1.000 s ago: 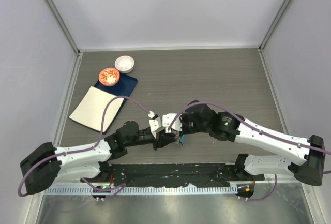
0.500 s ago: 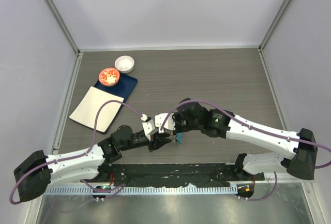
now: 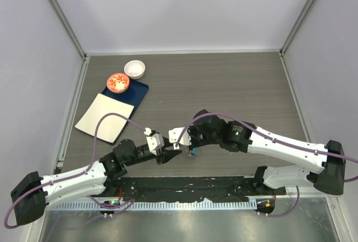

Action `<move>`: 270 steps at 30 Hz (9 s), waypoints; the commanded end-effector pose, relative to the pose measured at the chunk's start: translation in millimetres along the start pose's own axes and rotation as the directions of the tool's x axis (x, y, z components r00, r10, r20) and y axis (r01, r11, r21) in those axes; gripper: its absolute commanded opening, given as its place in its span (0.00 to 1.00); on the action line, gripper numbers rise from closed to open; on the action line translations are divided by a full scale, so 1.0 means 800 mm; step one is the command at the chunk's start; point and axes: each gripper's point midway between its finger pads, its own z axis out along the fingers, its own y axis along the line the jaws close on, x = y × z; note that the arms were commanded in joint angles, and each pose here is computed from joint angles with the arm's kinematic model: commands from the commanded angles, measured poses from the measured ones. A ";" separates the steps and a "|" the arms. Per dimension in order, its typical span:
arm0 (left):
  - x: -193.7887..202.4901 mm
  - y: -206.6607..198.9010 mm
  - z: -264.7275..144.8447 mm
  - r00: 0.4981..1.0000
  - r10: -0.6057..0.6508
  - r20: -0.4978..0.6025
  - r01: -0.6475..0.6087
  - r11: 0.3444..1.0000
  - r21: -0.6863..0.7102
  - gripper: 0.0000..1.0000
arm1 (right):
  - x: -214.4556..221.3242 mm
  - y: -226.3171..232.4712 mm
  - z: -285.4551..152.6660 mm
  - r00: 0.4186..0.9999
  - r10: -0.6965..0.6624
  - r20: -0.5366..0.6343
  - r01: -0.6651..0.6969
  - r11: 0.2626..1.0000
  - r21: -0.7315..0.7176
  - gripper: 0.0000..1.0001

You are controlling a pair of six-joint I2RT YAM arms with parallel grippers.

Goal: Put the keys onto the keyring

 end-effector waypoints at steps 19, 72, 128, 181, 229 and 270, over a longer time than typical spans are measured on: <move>-0.035 0.049 0.016 0.983 0.166 0.076 -0.176 0.973 0.149 0.45 | -0.017 -0.001 -0.013 0.998 -0.029 0.050 0.027 0.999 0.026 0.01; -0.015 0.057 0.039 0.991 0.126 -0.043 -0.114 0.969 0.220 0.00 | -0.013 -0.001 -0.015 0.999 -0.010 0.035 0.008 0.999 0.037 0.01; -0.053 0.089 -0.022 0.974 -0.093 0.206 0.140 0.965 -0.221 0.56 | -0.016 -0.028 -0.009 0.997 -0.072 0.004 0.071 0.986 0.152 0.01; -0.017 0.063 0.058 0.966 0.255 -0.036 -0.227 0.909 0.349 0.27 | -0.019 -0.022 -0.023 0.995 -0.103 0.007 0.101 0.987 0.124 0.01; -0.132 0.116 0.012 0.873 -0.292 0.391 0.370 0.919 -0.138 0.00 | -0.011 -0.016 0.005 0.988 0.064 0.143 -0.104 0.952 0.289 0.01; -0.065 0.079 0.031 0.992 0.086 0.093 -0.085 0.996 -0.018 0.58 | -0.012 -0.031 -0.027 0.996 -0.088 -0.007 0.087 0.965 0.248 0.01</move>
